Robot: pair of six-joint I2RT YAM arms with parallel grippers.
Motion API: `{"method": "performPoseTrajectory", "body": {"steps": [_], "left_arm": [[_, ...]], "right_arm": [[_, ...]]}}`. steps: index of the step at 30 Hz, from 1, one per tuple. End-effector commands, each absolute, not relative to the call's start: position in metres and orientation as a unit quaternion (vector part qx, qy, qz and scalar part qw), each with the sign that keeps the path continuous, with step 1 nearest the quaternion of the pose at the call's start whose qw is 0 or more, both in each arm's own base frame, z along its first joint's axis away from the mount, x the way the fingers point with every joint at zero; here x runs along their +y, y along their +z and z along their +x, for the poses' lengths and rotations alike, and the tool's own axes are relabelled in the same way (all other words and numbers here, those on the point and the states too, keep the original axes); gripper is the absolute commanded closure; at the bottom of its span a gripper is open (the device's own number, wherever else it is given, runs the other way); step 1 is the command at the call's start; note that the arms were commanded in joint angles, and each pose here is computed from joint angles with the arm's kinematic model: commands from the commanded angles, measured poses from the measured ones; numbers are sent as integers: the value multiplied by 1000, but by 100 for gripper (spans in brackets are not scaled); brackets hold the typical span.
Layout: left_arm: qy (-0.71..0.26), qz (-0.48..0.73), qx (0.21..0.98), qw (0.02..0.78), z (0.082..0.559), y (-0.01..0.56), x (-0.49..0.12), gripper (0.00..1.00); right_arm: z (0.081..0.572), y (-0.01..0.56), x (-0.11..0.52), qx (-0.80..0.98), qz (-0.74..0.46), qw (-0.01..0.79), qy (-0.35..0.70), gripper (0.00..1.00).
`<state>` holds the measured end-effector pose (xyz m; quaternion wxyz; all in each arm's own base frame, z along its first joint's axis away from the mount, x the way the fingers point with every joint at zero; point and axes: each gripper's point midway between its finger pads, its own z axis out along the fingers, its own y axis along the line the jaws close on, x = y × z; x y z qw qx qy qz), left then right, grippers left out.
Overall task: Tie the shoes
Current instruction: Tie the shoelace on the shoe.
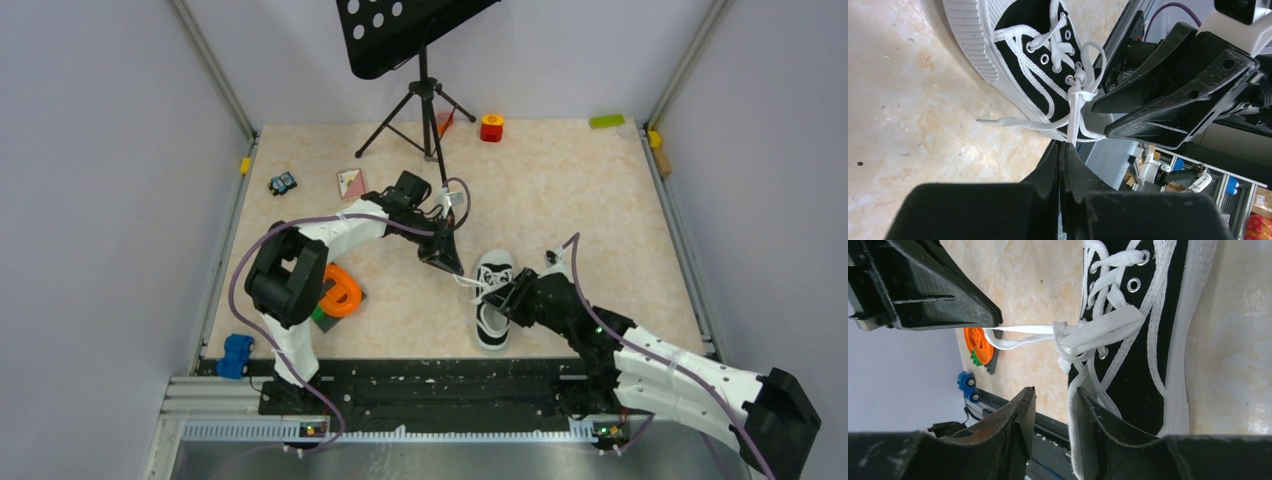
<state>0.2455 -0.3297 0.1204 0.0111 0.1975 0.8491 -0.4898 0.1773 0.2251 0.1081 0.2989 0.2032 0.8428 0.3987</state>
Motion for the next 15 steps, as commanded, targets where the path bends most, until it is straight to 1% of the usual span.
{"method": "performPoseTrajectory", "body": {"steps": [1,15], "left_arm": [[-503,213,837,26,248,131,-335,100],[-503,214,837,23,247,129,-335,100]], "right_arm": [[187,119,234,825,209,318,418,63],[195,111,238,825,217,322,411,63]]}}
